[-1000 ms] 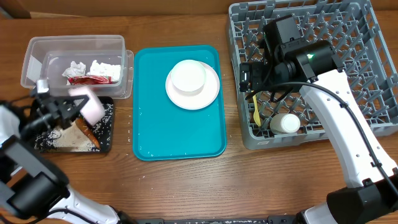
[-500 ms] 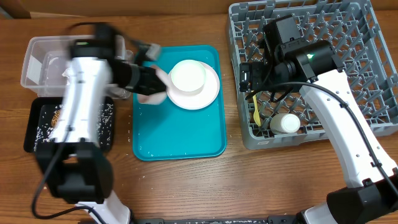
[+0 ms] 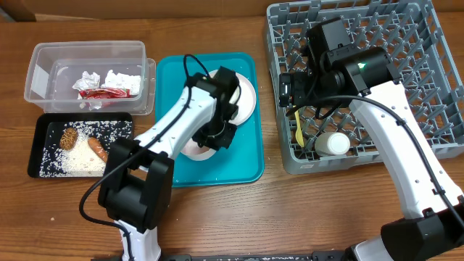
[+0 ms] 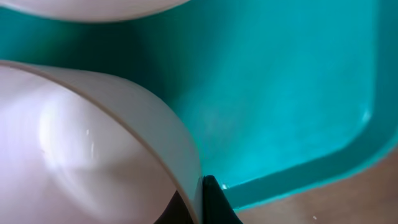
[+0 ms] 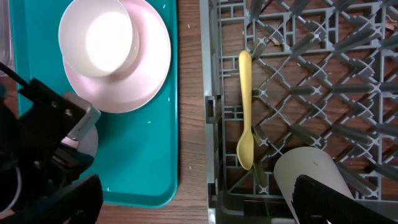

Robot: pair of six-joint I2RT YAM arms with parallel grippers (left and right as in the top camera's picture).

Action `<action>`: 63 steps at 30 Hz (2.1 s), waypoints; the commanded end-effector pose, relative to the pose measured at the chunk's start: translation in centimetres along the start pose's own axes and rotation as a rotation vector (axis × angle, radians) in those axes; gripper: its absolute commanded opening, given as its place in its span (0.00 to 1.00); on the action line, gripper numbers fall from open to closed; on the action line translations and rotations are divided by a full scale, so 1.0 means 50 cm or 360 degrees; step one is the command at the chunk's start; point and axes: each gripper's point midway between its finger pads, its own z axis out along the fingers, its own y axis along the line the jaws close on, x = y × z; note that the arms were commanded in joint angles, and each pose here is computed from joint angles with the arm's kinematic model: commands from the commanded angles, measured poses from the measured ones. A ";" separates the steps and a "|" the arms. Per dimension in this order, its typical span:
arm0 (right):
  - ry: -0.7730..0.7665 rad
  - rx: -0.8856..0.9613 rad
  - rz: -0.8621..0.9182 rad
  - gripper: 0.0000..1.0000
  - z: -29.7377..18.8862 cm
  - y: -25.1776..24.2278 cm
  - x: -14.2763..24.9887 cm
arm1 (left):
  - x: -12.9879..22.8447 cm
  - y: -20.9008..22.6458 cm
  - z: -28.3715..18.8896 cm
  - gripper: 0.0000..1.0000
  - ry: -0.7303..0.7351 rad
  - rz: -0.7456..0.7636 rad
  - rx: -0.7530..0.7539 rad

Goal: Sort waste into correct bins and load items into the dishwasher
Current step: 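Return the empty pink bowl to the teal tray and release it, then reach the right gripper to the pink bowl and grasp its rim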

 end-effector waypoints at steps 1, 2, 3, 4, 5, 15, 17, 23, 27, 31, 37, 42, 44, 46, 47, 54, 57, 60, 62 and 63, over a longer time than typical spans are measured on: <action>-0.0058 -0.0020 -0.0015 1.00 -0.020 0.008 -0.011 | 0.008 0.027 0.014 0.07 0.0005 -0.0088 -0.0139; -0.0058 -0.0020 -0.0015 1.00 -0.020 0.008 -0.011 | 0.009 0.027 0.019 0.15 0.0004 -0.0088 -0.0139; -0.0058 -0.0020 -0.0015 1.00 -0.020 0.008 -0.011 | 0.009 0.027 0.021 0.23 0.0004 -0.0088 -0.0139; -0.0058 -0.0020 -0.0015 1.00 -0.020 0.008 -0.011 | 0.009 0.028 0.023 0.27 0.0004 -0.0088 -0.0139; -0.0058 -0.0020 -0.0015 1.00 -0.020 0.008 -0.011 | 0.008 0.027 0.023 0.31 0.0001 -0.0088 -0.0138; -0.0059 -0.0022 -0.0014 1.00 -0.020 0.008 -0.012 | -0.021 0.030 -0.032 0.34 -0.0085 -0.0230 -0.0119; -0.0057 -0.0031 -0.0009 1.00 -0.020 0.010 -0.011 | -0.033 0.039 -0.066 0.34 -0.0116 -0.0261 -0.0111; -0.0035 -0.0252 -0.0022 1.00 -0.020 0.060 -0.013 | -0.072 0.106 -0.191 0.35 -0.0275 -0.0420 -0.0072; -0.0008 -0.0405 -0.0052 1.00 -0.007 0.103 -0.012 | -0.104 0.163 -0.263 0.38 -0.0441 -0.0560 0.0046; 0.0060 -0.0483 -0.0137 0.99 0.025 0.156 0.014 | -0.116 0.224 -0.297 0.42 -0.0542 -0.0702 0.0189; 0.0092 -0.0546 -0.0279 0.92 0.073 0.242 0.046 | -0.110 0.255 -0.297 0.43 -0.0547 -0.0715 0.0209; 0.0109 -0.0447 -0.0228 0.88 0.159 0.297 0.077 | -0.115 0.260 -0.298 0.43 -0.0567 -0.0702 0.0189; 0.0136 -0.0372 -0.0164 0.86 0.192 0.298 0.090 | -0.120 0.263 -0.300 0.43 -0.0586 -0.0703 0.0188; 0.0164 -0.0314 -0.0122 0.83 0.223 0.299 0.103 | -0.125 0.269 -0.303 0.44 -0.0608 -0.0708 0.0186; 0.0182 -0.0305 -0.0120 0.81 0.236 0.301 0.108 | -0.126 0.271 -0.304 0.45 -0.0615 -0.0711 0.0186; 0.0317 -0.0269 -0.0042 0.64 0.329 0.305 0.138 | -0.123 0.298 -0.304 0.47 -0.0627 -0.0751 0.0141; 0.0377 -0.0294 -0.0040 0.58 0.351 0.312 0.152 | -0.120 0.307 -0.303 0.47 -0.0626 -0.0765 0.0116; 0.0410 -0.0294 -0.0037 0.53 0.370 0.312 0.161 | -0.120 0.311 -0.304 0.48 -0.0628 -0.0772 0.0111; 0.0427 -0.0296 -0.0035 0.46 0.379 0.312 0.167 | -0.121 0.312 -0.304 0.50 -0.0633 -0.0772 0.0111; 0.0434 -0.0296 -0.0029 0.43 0.383 0.311 0.171 | -0.122 0.312 -0.305 0.50 -0.0638 -0.0777 0.0112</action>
